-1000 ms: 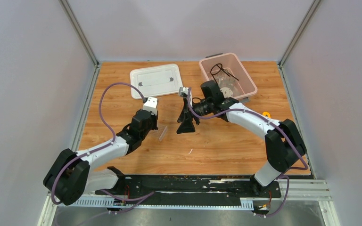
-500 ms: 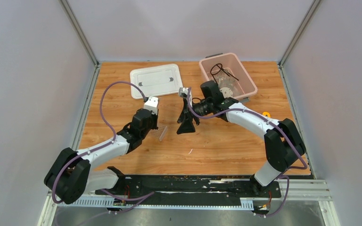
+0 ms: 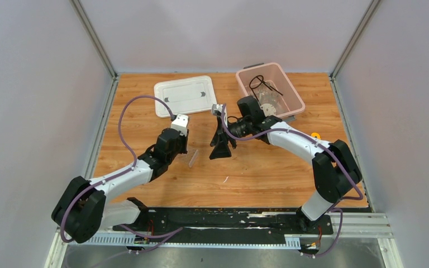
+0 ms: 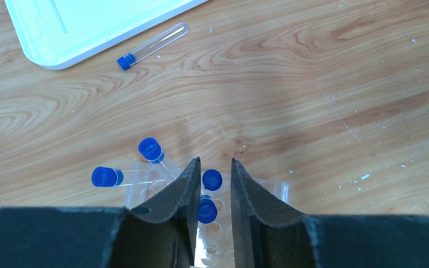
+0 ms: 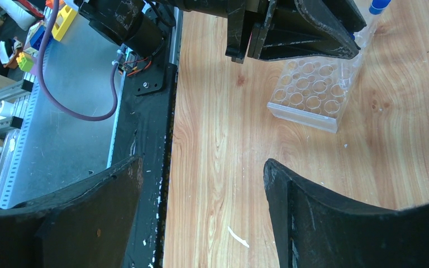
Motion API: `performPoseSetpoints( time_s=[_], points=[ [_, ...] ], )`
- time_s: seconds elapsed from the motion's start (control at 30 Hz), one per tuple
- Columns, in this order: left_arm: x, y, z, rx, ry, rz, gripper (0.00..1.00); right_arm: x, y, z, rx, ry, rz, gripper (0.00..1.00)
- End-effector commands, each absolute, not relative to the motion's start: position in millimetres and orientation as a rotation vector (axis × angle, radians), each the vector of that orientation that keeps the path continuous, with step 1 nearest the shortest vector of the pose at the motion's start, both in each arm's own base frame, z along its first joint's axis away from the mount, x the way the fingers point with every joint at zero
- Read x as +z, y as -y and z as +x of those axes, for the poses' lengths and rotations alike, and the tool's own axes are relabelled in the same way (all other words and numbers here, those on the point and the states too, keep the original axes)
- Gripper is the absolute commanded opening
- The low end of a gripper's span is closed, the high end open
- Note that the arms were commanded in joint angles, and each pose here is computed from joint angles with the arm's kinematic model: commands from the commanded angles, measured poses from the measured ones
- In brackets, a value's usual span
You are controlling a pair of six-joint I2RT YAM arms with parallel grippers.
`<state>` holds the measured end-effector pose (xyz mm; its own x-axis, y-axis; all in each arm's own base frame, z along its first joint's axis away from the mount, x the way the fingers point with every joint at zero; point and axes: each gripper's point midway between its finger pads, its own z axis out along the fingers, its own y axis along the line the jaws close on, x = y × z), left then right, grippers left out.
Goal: Organize the chemistry lab equipment
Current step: Insert the test tube into the slot of the test tube rack.
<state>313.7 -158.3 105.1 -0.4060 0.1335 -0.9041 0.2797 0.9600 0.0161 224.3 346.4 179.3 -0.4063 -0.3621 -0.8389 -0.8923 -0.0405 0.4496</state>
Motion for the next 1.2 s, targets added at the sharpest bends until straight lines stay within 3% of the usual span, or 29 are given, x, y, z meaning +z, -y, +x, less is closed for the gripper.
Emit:
performPoseSetpoints(
  time_s=[0.0, 0.1, 0.3, 0.63, 0.77, 1.03, 1.17],
  points=[
    [140, 169, 319, -0.214, -1.923, 0.311, 0.35, 195, -350, 229, 1.464, -1.689, -1.34, 0.8],
    [159, 175, 318, -0.26, -1.9, 0.312, 0.45, 196, -350, 228, 1.465, -1.684, -1.344, 0.8],
    [188, 174, 315, -0.296, -1.837, 0.312, 0.75, 199, -349, 227, 1.466, -1.666, -1.359, 0.8],
    [190, 148, 346, -0.481, -1.853, 0.105, 0.82, 202, -346, 228, 1.467, -1.653, -1.359, 0.8],
    [177, 133, 371, -0.555, -1.884, 0.001, 0.82, 203, -345, 228, 1.471, -1.648, -1.359, 0.8],
    [132, 83, 420, -0.322, -2.005, -0.172, 0.4, 206, -343, 226, 1.489, -1.638, -1.363, 0.8],
    [114, 79, 437, -0.254, -2.058, -0.131, 0.36, 206, -343, 226, 1.496, -1.636, -1.365, 0.8]
  ],
)
